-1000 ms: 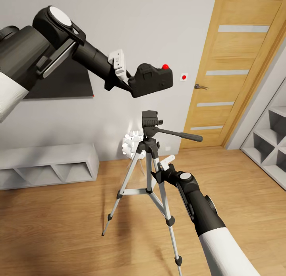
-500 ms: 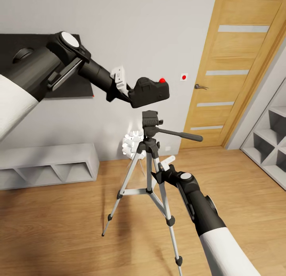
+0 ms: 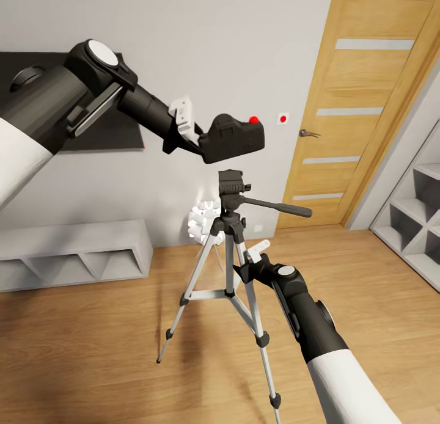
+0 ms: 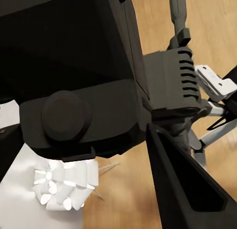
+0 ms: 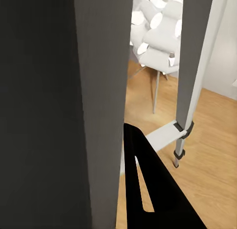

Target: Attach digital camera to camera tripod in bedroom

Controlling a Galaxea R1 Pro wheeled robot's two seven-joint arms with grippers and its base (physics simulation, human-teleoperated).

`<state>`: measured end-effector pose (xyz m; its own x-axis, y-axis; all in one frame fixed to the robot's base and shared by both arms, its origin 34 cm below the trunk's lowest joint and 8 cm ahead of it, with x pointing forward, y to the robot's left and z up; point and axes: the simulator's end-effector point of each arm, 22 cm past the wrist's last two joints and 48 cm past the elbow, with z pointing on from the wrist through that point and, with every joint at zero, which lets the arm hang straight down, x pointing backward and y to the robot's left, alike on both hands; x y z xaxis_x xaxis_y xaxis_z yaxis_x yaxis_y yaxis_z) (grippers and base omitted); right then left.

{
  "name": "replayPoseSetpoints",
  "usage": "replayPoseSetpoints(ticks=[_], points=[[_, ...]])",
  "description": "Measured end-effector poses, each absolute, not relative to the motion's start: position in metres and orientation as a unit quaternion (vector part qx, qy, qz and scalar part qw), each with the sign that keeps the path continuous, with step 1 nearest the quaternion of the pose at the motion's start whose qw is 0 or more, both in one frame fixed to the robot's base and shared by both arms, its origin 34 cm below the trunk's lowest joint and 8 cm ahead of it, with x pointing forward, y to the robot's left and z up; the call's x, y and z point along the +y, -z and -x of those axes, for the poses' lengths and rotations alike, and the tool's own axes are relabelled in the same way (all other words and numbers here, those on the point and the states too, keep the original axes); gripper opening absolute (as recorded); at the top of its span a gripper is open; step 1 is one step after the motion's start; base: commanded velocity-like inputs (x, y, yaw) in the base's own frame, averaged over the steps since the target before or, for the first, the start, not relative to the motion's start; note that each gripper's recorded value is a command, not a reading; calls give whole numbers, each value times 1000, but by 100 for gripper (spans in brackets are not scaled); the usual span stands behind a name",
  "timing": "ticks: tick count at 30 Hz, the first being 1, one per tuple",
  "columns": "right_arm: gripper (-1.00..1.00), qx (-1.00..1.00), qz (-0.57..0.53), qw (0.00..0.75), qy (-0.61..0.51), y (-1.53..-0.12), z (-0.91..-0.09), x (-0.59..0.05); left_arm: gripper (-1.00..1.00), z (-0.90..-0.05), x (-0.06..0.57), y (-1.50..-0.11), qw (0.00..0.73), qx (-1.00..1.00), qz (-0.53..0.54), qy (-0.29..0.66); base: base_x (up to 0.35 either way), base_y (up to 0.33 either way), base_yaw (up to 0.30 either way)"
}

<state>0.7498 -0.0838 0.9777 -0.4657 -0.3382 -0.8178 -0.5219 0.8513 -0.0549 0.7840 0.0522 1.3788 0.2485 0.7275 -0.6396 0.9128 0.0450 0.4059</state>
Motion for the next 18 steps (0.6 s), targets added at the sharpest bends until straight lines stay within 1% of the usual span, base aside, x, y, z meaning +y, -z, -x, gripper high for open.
replayPoseSetpoints(ticks=[10, 18], points=[[-100, 850, 253, 451, -102, -978, -750, -84, -100, -773, 44, -1381, 400, 584, -698, 109, 0, 0, 0], [-100, 850, 254, 450, -100, -977, -750, -84, -100, -774, 47, -1364, 380, 589, -706, 94, 0, 0, 0]])
